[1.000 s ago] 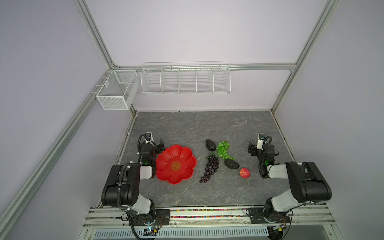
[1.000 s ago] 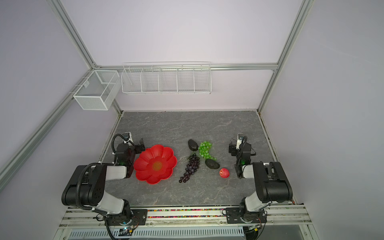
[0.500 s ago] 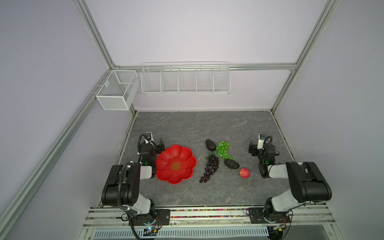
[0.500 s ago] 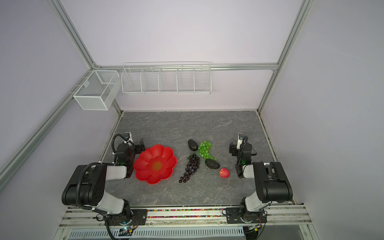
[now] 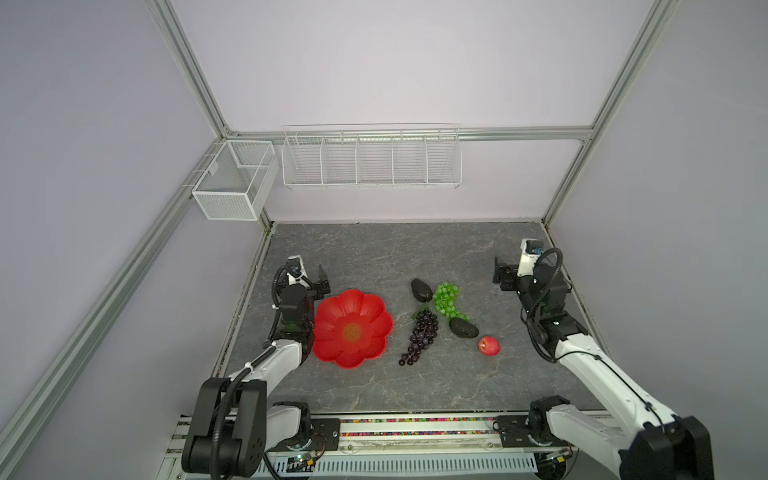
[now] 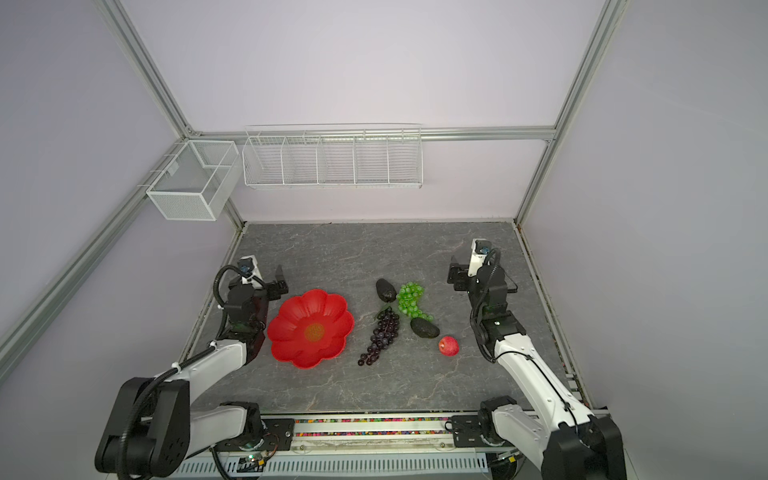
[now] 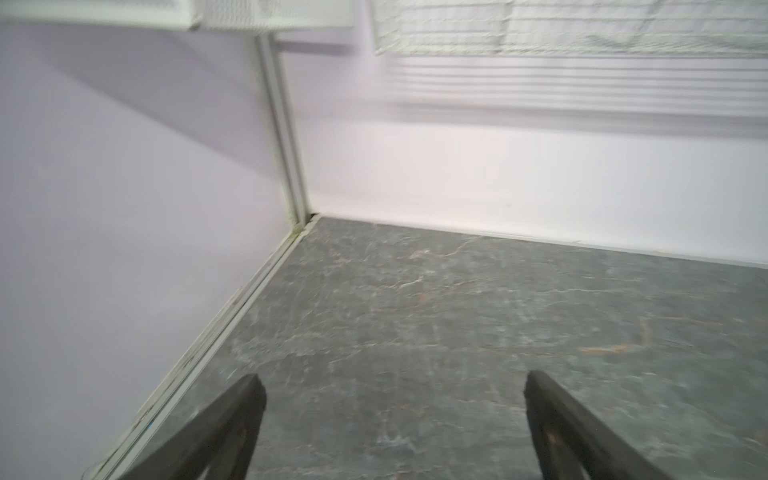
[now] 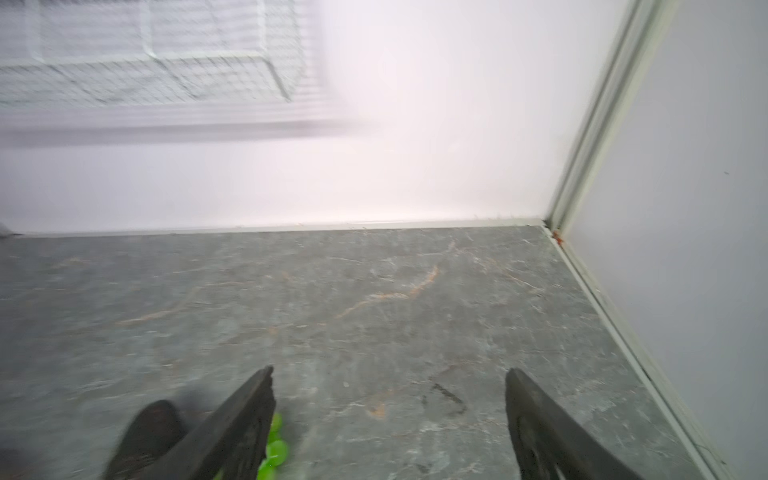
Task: Place and organize the fake fruits in the fruit bowl
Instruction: 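Reach the left gripper over the purple grapes while the right gripper hovers near the apple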
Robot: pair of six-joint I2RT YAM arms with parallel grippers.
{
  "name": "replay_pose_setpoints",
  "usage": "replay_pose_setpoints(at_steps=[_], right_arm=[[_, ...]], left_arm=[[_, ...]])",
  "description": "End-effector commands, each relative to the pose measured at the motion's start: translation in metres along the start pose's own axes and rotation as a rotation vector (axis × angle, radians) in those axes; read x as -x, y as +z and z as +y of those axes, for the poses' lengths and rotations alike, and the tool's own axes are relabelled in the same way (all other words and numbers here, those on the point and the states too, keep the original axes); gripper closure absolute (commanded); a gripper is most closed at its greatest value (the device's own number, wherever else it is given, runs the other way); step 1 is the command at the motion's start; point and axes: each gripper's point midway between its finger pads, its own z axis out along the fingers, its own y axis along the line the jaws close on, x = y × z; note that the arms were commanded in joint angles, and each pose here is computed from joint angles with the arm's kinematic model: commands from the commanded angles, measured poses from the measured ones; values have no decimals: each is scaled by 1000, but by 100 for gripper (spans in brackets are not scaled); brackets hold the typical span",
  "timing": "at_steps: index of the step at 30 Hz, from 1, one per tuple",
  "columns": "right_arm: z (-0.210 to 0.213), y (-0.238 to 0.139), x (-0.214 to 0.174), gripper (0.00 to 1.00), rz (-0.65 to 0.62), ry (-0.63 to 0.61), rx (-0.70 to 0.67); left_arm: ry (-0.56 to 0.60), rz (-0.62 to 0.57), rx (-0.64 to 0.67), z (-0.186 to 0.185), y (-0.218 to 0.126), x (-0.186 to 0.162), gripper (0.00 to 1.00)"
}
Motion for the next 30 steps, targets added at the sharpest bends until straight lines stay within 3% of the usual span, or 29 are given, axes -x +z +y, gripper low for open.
replay_pose_setpoints(at_steps=[1,6,10,12,15,18,23,30], right_arm=[[31,-27,-68,12,270,33,170],[67,-39,-72,12,160,91,395],[90,-43,-77,12,219,37,504],[98,-51,-76,12,217,21,551],[104,-67,-81,12,244,-1,603],[102,-80,-96,12,265,15,620],[104,-89,-82,12,145,42,656],[109,-88,-83,12,153,49,676]], left_arm=[[106,95,-96,-40,-13,10,5],[65,351,-424,-131,-38,-5,10],[150,416,-520,-185,-81,-34,11],[112,460,-569,-201,-96,-48,14],[55,543,-641,-224,-111,-67,26],[75,590,-671,-247,-123,-81,27],[127,650,-666,-283,-126,-95,26],[-4,731,-623,-321,-116,-109,29]])
